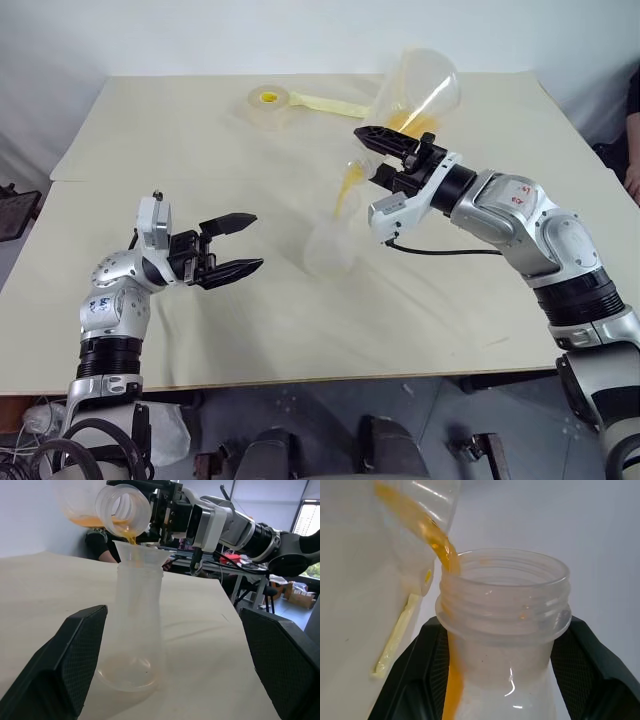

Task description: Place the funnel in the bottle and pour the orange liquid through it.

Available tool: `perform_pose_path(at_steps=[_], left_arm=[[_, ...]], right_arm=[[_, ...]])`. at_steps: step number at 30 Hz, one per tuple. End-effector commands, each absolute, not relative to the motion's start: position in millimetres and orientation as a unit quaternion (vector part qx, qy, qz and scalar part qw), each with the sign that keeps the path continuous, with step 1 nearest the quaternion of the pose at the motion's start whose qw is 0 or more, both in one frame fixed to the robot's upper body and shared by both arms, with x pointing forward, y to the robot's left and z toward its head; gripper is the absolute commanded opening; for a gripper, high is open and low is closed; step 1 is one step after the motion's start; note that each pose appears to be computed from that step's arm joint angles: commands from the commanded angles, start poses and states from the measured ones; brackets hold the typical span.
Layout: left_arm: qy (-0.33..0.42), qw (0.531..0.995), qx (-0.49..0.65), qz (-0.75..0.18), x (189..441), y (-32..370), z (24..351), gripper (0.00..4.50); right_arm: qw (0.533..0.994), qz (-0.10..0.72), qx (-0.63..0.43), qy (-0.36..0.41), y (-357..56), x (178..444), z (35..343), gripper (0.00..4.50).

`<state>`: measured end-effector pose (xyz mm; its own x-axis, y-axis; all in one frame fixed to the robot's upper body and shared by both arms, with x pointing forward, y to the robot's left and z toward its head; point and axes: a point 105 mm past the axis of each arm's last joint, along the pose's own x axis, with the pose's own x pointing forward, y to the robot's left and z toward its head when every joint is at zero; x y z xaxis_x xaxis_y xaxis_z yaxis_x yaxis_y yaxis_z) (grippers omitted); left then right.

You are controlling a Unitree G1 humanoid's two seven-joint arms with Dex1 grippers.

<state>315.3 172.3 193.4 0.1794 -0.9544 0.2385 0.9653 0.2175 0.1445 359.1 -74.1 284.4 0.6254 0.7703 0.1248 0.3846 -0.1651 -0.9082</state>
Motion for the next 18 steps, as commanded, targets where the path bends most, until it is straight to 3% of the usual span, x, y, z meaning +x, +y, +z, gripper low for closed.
perform_pose_path(at_steps=[1, 18], left_arm=[[-0.161, 0.762, -0.005, -0.627, 314.7, 172.5, 204.4, 4.50], [-0.164, 0.757, -0.002, -0.632, 317.8, 170.8, 206.8, 4.50]], right_arm=[[0.507, 0.163, -0.735, -0.420, -72.8, 352.9, 305.3, 2.42], [0.480, 0.161, -0.743, -0.438, -66.3, 350.2, 302.3, 2.42]])
